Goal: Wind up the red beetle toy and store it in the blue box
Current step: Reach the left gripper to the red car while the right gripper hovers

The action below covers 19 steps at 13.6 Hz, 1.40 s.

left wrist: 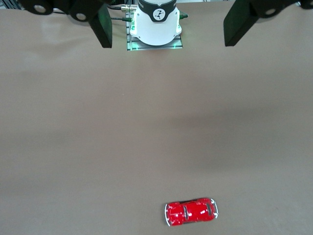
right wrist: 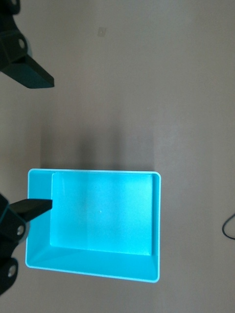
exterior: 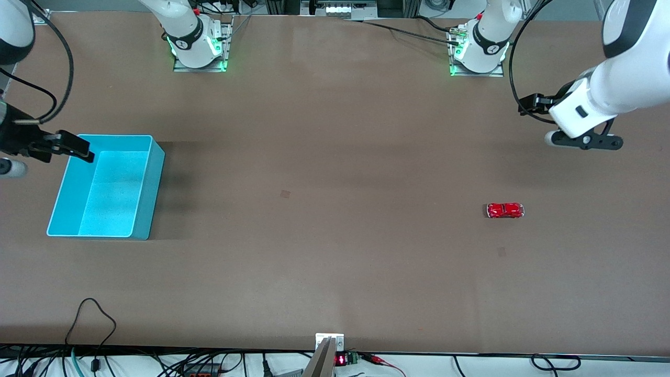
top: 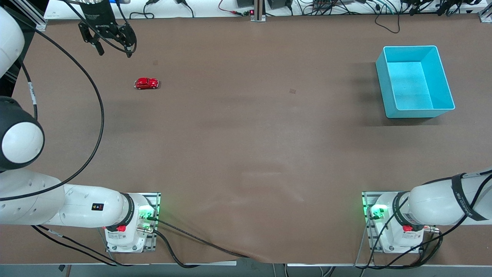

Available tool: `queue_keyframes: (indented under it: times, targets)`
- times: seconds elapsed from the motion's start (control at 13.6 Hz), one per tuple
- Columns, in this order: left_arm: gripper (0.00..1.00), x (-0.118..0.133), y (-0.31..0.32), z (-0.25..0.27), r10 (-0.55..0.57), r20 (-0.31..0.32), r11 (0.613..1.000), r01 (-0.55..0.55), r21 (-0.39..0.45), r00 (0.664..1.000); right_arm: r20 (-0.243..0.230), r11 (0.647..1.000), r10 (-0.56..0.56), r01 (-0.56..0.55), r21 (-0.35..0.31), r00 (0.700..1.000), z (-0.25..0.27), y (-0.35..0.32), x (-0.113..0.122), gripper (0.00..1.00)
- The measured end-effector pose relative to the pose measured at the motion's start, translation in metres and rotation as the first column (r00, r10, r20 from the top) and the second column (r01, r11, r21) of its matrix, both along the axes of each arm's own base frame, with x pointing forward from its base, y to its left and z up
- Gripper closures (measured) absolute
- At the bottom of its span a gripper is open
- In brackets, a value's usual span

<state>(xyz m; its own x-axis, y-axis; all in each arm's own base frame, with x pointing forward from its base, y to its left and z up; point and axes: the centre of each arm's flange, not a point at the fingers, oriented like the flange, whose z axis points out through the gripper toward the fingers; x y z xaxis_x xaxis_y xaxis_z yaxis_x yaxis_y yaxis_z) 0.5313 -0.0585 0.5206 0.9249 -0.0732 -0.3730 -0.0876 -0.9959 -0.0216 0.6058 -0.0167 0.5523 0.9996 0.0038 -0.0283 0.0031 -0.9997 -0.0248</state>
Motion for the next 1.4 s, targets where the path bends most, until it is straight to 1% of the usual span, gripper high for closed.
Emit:
queue_keyframes:
  times: [0.15,0.22,0.29,0.37,0.52,0.66,0.74,0.88,0.96,1.11,1.25,1.4]
  targets:
    - [0.0,0.018,0.005,-0.02,-0.107,0.029,0.994,0.107,-0.03,0.994,-0.047,1.0,0.019,-0.019,0.0,0.999,-0.028,0.012,0.008,0.0]
    - [0.0,0.028,0.009,-0.028,-0.196,0.059,0.979,0.199,-0.049,0.979,-0.071,1.0,0.023,-0.023,-0.001,0.997,-0.042,0.017,0.012,0.0]
    - [0.0,0.036,0.014,-0.036,-0.282,0.076,0.956,0.287,-0.064,0.956,-0.094,1.0,0.026,-0.027,-0.001,0.995,-0.056,0.02,0.016,0.0]
    - [0.0,0.043,0.02,-0.045,-0.374,0.086,0.921,0.381,-0.086,0.923,-0.116,1.0,0.028,-0.028,-0.002,0.993,-0.07,0.022,0.019,0.0]
    - [0.0,0.055,0.032,-0.062,-0.536,0.115,0.826,0.548,-0.132,0.836,-0.149,1.0,0.027,-0.028,-0.003,0.989,-0.092,0.022,0.024,0.0]
    - [0.0,0.066,0.039,-0.075,-0.663,0.152,0.715,0.68,-0.162,0.733,-0.161,1.0,0.029,-0.03,-0.003,0.987,-0.1,0.023,0.026,0.0]
    - [0.0,0.071,0.04,-0.084,-0.718,0.172,0.652,0.738,-0.17,0.674,-0.16,0.999,0.032,-0.033,-0.003,0.987,-0.1,0.025,0.026,0.0]
    - [0.0,0.087,0.042,-0.113,-0.811,0.227,0.515,0.842,-0.158,0.539,-0.155,0.999,0.039,-0.04,-0.003,0.987,-0.097,0.029,0.027,0.0]
    - [0.0,0.093,0.046,-0.133,-0.838,0.249,0.462,0.874,-0.147,0.485,-0.154,0.999,0.041,-0.042,-0.003,0.987,-0.097,0.03,0.027,0.0]
    - [0.0,0.103,0.059,-0.185,-0.865,0.28,0.397,0.909,-0.125,0.416,-0.153,0.999,0.043,-0.044,-0.003,0.987,-0.096,0.032,0.027,0.0]
    - [0.0,0.103,0.069,-0.238,-0.881,0.305,0.349,0.932,-0.1,0.363,-0.152,0.999,0.045,-0.046,-0.003,0.987,-0.096,0.033,0.027,0.0]
    - [0.0,0.094,0.073,-0.28,-0.887,0.313,0.324,0.941,-0.102,0.339,-0.15,0.999,0.047,-0.048,-0.003,0.988,-0.094,0.034,0.027,0.0]
